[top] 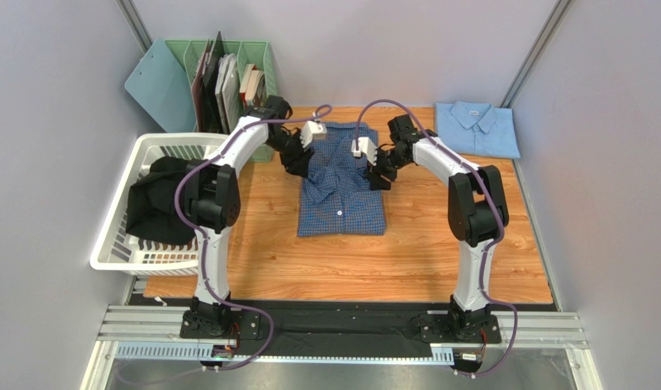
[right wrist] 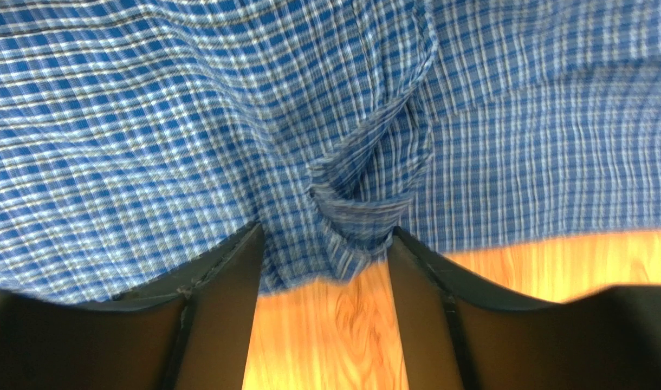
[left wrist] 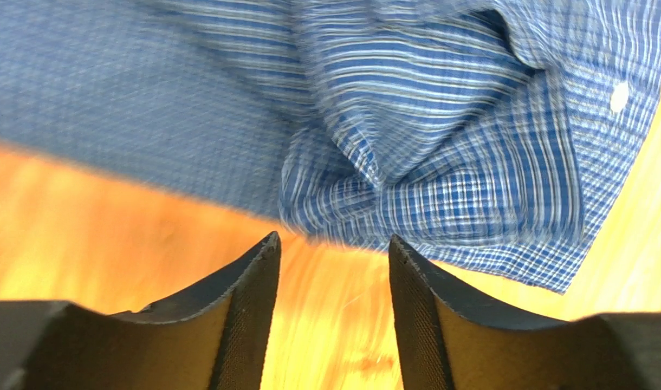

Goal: Fold and stack the long sleeve shirts
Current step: Fold the shirt

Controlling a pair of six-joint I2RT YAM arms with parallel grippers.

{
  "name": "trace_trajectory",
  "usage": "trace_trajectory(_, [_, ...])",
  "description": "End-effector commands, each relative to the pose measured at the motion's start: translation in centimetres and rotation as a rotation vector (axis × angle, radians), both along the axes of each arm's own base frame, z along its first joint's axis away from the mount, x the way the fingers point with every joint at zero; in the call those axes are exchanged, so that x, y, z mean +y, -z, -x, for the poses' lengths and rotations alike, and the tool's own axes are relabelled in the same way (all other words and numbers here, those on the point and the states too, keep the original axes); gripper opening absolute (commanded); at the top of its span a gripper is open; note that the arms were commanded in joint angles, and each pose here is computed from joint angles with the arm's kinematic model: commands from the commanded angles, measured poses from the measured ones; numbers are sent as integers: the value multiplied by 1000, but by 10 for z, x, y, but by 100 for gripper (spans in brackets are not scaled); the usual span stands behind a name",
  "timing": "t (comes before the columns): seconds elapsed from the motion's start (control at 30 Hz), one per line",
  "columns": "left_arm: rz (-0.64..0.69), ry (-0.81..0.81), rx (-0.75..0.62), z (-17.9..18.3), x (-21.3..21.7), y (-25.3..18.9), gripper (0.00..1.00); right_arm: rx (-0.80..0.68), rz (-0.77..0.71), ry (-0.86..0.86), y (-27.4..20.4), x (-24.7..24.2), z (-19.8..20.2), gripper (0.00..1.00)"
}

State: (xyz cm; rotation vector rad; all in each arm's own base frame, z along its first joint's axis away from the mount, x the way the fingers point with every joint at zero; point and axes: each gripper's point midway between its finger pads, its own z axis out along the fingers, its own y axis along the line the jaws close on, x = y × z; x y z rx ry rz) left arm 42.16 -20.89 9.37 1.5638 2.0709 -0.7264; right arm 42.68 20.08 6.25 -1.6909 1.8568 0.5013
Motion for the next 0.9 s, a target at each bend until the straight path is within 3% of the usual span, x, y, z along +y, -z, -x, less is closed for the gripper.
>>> trace_trajectory(0.0, [99,-235,33,-14,28,-61,61,-70,-54,168,-85,-20,-6,65])
trace_trajectory(0.13, [145,-246,54,37,36,-70,61,101,-164,240,-107,-5,33,59])
trace_trajectory(0.23, [157,-275,124,67,28,-52,61,268,-242,326,-105,19,54,41])
trace_trajectory(0.43, [215,-389,238,67,-5,-36,58,454,-320,465,-84,42,54,30])
trace_trajectory(0.6, [316,-385,391,60,-39,-44,57,660,-409,500,-76,61,62,31])
trace_trajectory(0.73, [469,-317,670,101,-64,-65,59,897,-487,499,-83,72,98,42])
trace_trajectory(0.77, [506,-292,660,102,-68,-70,59,969,-498,483,-81,72,112,43])
trace_trajectory(0.87, [543,-279,732,123,-76,-72,60,1003,-542,449,-86,81,122,43])
